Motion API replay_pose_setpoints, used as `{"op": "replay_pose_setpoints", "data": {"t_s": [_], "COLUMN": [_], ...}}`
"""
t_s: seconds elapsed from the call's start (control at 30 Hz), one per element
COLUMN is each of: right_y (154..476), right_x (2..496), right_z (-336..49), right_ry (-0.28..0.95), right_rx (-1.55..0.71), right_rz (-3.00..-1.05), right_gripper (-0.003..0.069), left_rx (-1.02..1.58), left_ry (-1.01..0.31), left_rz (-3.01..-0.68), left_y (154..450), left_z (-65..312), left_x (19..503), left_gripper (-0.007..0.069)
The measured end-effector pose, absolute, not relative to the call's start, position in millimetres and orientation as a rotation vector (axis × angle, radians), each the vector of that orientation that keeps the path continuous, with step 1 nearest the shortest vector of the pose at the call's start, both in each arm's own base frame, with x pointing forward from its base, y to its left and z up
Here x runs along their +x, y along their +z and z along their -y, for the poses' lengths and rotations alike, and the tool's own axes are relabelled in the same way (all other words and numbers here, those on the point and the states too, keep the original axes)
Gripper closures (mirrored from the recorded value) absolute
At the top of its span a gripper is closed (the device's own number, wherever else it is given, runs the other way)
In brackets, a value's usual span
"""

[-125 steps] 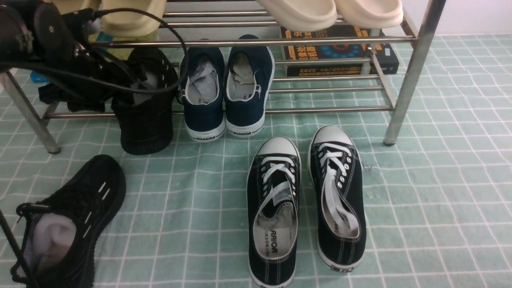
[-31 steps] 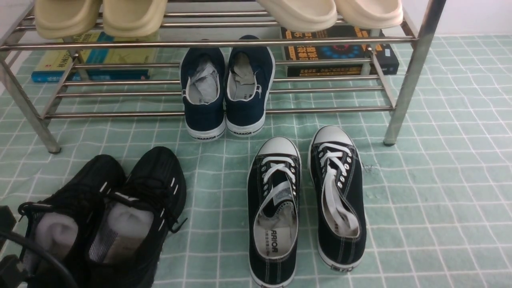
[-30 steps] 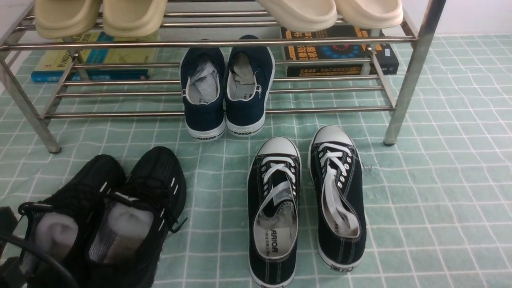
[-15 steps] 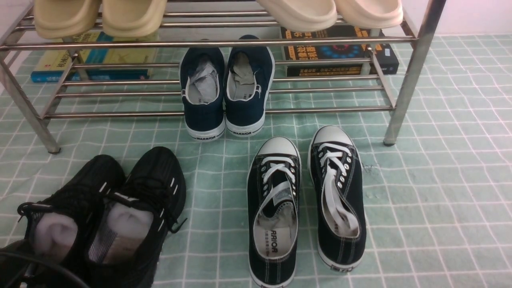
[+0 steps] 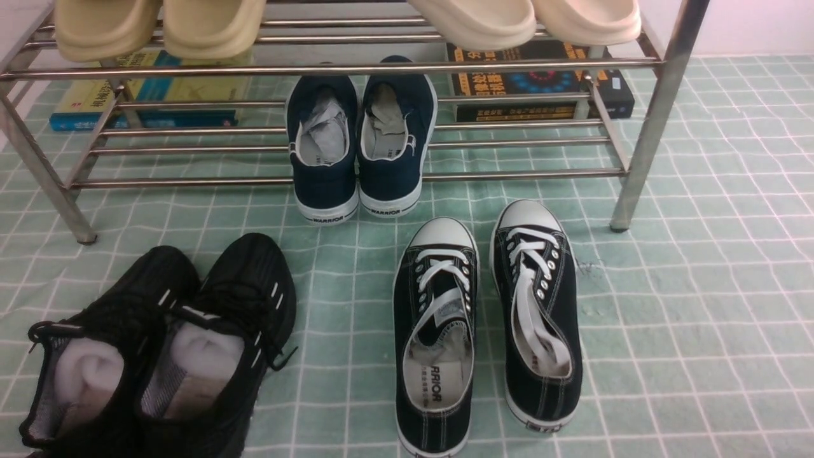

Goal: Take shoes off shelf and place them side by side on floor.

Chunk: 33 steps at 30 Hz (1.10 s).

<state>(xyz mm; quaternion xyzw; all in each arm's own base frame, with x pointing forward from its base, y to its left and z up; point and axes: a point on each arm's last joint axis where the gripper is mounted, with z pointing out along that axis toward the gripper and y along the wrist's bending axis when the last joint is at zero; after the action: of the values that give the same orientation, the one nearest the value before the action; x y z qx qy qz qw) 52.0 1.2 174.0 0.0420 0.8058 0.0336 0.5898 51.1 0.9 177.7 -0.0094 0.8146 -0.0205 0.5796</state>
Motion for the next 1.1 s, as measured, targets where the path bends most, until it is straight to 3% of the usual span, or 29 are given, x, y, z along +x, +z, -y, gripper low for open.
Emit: {"op": "replay_pose_setpoints", "data": {"t_s": [1.1], "right_y": [174.0], "right_x": [52.0], "right_z": [-1.2], "right_ry": [0.078], "right_rx": [0.098], "right_rz": [-1.876], "right_gripper": [0.0415], "left_rx": [-0.067], "left_ry": [0.011], "left_rz": [-1.870], "left_y": [174.3], "left_z": [-4.4], "left_x": [52.0], "left_gripper": [0.0559]}}
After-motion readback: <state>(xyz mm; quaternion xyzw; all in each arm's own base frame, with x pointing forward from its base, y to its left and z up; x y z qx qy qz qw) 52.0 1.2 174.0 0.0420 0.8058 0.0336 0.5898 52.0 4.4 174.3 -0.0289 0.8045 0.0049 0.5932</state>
